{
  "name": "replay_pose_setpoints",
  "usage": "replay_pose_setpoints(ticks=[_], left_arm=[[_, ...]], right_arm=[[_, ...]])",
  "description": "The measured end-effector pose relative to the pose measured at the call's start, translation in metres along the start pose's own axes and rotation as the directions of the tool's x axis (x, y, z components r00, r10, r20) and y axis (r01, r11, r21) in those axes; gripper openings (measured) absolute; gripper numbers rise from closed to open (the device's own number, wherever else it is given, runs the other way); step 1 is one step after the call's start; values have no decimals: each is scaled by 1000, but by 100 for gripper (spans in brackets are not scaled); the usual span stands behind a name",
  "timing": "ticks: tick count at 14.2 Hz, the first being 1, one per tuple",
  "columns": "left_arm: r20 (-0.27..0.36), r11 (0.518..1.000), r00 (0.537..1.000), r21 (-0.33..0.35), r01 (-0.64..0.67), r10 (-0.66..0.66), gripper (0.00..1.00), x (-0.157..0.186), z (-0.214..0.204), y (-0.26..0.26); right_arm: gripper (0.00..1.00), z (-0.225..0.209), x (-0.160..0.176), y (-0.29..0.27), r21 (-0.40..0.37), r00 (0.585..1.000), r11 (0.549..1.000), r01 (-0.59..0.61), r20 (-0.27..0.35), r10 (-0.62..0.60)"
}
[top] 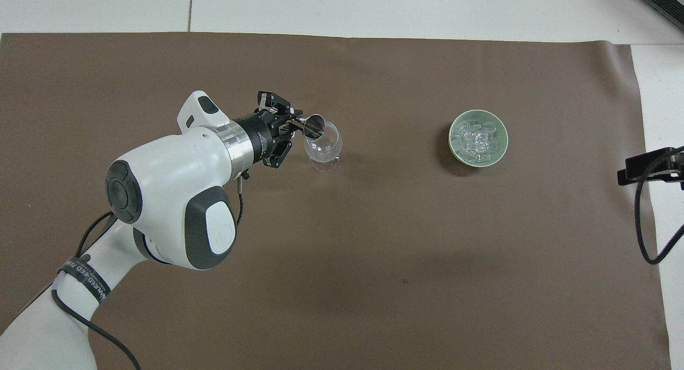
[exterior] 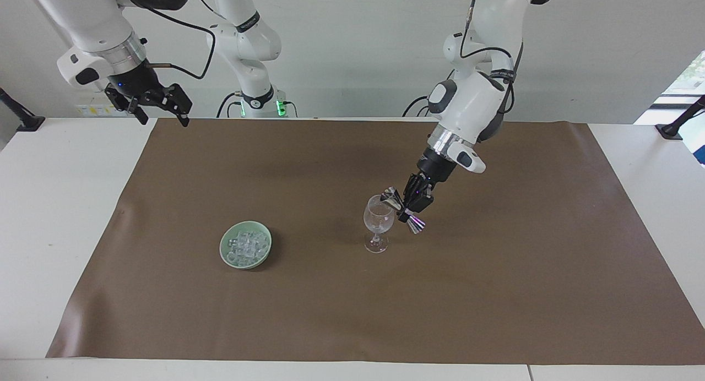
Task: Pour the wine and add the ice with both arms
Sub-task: 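Tilt the silver cup over the clear glass with the left gripper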
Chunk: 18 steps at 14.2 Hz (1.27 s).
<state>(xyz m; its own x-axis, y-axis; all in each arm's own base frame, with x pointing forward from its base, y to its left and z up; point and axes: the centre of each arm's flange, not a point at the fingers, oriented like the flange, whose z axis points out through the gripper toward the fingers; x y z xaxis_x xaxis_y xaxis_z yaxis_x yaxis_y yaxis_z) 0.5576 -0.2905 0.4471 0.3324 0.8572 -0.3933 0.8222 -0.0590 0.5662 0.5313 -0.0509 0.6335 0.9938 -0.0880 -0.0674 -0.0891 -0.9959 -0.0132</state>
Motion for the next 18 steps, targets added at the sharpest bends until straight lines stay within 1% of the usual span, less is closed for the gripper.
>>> replay_pose_setpoints(ticks=[6,18], left_arm=[[-23,996,996,16,-90,90,22,-5,1,-1],[-55,981,979,30,-194,195,22,-8,1,-1]], right_arm=[[100,0,0,0,0,1000,1000,0,0,0],[100,0,0,0,0,1000,1000,0,0,0]])
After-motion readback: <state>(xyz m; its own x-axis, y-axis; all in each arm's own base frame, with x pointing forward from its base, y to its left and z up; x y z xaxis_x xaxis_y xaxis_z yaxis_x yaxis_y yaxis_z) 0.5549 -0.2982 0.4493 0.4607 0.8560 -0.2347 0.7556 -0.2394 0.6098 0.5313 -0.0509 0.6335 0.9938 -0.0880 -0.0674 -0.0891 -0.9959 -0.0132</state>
